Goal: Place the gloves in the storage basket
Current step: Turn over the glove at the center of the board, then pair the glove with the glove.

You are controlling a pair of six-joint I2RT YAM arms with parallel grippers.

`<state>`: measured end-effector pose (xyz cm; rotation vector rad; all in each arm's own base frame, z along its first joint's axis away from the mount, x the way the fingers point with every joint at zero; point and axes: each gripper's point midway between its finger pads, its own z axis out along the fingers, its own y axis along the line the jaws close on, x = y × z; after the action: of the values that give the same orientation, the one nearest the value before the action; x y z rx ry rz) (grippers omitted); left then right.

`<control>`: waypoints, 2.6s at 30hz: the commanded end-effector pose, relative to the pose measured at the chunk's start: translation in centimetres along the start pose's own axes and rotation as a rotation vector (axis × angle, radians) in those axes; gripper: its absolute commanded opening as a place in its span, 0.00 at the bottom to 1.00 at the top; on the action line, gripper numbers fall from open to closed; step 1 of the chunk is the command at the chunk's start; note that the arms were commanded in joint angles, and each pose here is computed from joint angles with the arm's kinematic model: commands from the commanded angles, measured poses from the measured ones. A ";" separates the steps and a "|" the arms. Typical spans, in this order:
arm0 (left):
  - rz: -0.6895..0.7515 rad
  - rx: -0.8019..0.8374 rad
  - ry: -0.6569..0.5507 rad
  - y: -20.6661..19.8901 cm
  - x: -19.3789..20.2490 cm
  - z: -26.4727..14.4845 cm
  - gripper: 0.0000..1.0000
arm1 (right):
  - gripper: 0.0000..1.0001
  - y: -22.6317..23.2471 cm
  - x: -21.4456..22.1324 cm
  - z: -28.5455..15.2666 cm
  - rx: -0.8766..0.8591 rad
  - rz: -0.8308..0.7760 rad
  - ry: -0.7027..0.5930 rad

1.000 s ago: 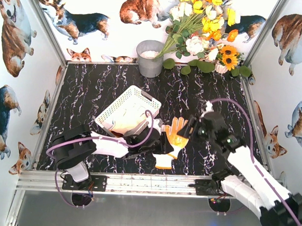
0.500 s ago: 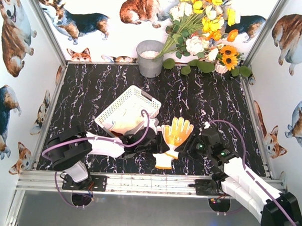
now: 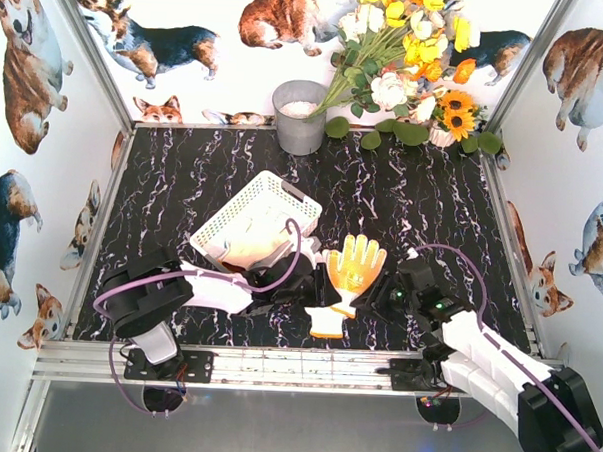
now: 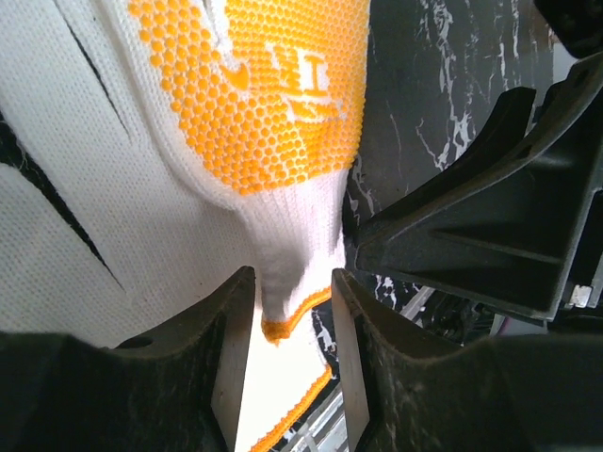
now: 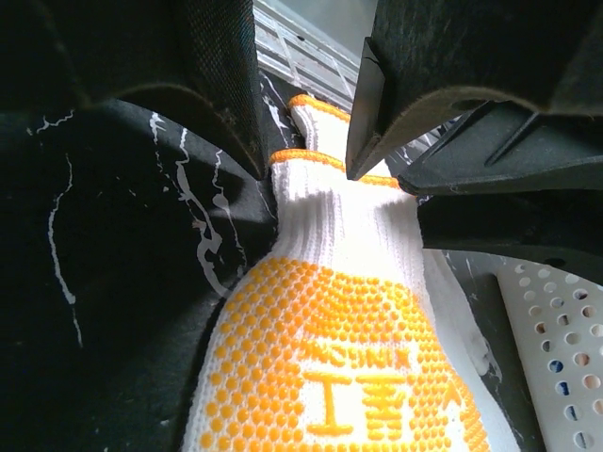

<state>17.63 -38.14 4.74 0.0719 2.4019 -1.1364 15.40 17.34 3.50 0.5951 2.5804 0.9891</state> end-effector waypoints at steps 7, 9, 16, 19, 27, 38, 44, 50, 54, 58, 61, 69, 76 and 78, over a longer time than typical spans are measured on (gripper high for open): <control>-0.022 -0.013 0.019 0.6 0.5 0.5 0.29 | 0.39 0.7 -0.3 0.9 -0.028 -0.040 0.023; -0.020 -0.024 0.016 0.7 0.4 0.4 0.27 | 0.38 0.5 -0.3 1.2 -0.028 -0.038 0.022; 0.000 -0.033 0.031 0.6 0.5 0.7 0.17 | 0.25 0.0 -0.2 1.6 -0.019 -0.057 0.025; 0.031 -0.021 0.029 -0.4 0.4 0.8 0.08 | 0.11 0.1 -0.6 1.0 -0.005 -0.099 0.006; 0.117 -0.010 -0.012 -3.9 -2.5 -0.6 0.00 | 0.00 3.0 -3.2 -2.4 -0.047 -0.177 -0.153; 0.164 -0.025 -0.151 -5.0 -9.8 -3.8 0.00 | 0.00 9.6 -7.7 -5.0 -0.032 -0.342 -0.210; 0.156 -0.060 -0.196 -3.3 -12.4 -4.8 0.00 | 0.00 13.1 -10.0 -2.8 -0.036 -0.381 -0.154; 0.159 -0.086 -0.237 -2.3 -14.4 -5.6 0.00 | 0.00 15.5 -11.1 -1.8 -0.051 -0.413 -0.113; 0.169 -0.078 -0.259 -2.6 -15.3 -6.2 0.00 | 0.00 16.8 -11.7 -2.0 -0.073 -0.429 -0.123; 0.199 -0.064 -0.258 -3.2 -15.7 -6.2 0.00 | 0.00 17.1 -11.9 -2.3 -0.068 -0.443 -0.121; 0.263 -0.069 -0.260 -3.5 -16.3 -6.4 0.00 | 0.00 16.9 -11.8 -2.7 -0.060 -0.446 -0.124; 0.307 -0.105 -0.170 -2.5 -15.2 -5.9 0.00 | 0.00 15.7 -10.8 -2.4 -0.057 -0.429 -0.100; 0.218 -0.043 -0.116 -1.2 -11.8 -5.8 0.00 | 0.00 15.5 -9.8 -2.8 -0.083 -0.415 -0.080; 0.202 -0.027 -0.105 -1.2 -11.1 -5.7 0.00 | 0.00 15.6 -9.6 -3.1 -0.091 -0.413 -0.078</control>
<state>25.69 -32.55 12.91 0.2570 2.2788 -0.8917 26.29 21.20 15.12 0.0937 2.5319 0.8570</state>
